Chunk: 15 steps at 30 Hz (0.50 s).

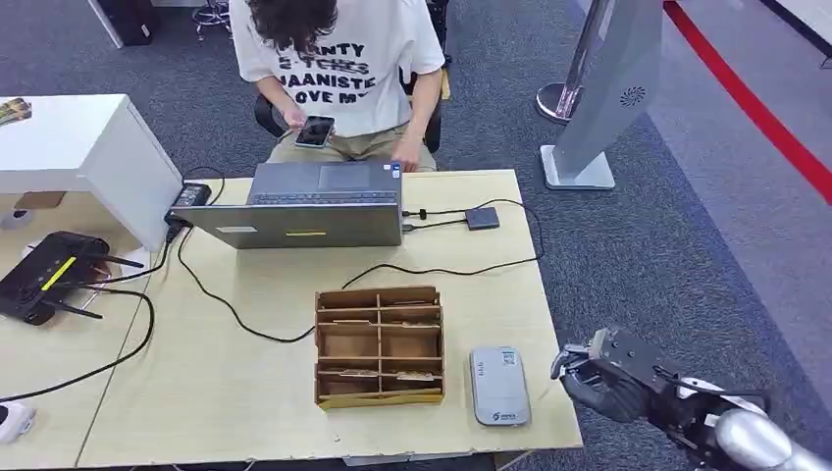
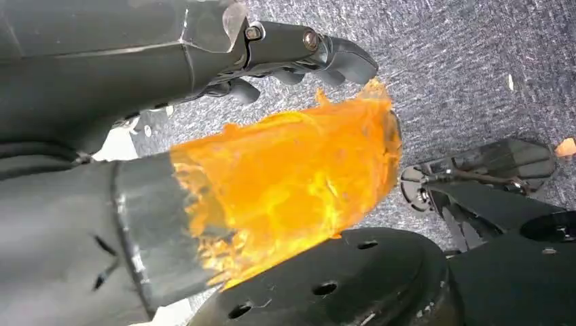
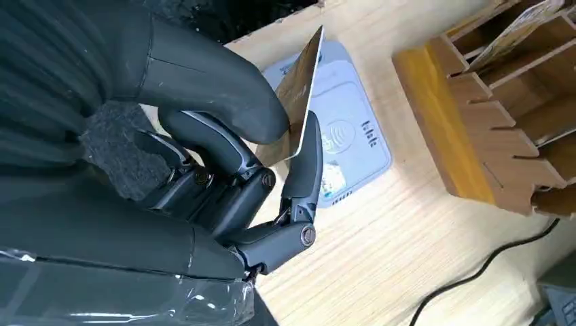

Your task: Pass the card to the sensor for recognition and then transmit it.

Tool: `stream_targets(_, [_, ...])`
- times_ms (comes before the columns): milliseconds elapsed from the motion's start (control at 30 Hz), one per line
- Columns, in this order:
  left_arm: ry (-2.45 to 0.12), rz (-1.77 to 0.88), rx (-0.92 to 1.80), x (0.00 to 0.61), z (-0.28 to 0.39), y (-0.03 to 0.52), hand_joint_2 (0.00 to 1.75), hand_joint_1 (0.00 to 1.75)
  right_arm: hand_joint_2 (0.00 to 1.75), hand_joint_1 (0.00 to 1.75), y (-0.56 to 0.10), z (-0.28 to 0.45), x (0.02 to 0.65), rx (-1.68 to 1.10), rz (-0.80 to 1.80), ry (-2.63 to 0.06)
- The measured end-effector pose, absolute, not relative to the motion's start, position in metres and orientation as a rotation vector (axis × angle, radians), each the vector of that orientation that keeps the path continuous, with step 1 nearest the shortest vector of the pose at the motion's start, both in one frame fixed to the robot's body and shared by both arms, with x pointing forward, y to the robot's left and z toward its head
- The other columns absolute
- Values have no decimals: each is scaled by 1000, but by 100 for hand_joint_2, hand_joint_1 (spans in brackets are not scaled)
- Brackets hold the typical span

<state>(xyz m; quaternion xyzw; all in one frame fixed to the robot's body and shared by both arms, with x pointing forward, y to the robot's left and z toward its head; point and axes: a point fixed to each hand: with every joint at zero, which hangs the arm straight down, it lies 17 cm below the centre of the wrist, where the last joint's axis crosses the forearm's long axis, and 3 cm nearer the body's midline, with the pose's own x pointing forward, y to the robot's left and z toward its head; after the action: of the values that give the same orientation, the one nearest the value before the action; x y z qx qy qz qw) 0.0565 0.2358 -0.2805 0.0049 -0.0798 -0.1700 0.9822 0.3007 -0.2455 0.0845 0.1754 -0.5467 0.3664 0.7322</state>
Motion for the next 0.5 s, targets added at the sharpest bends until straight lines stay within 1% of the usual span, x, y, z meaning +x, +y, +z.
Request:
stream_targets(367, [-161,-342,10,57,-280,236,0,0,175,175,-242,82,299,392,812,-1197])
stream_targets(500, [-161,-348,10,57,-280,236,0,0,175,175,-241,83,306,352,873,-1213])
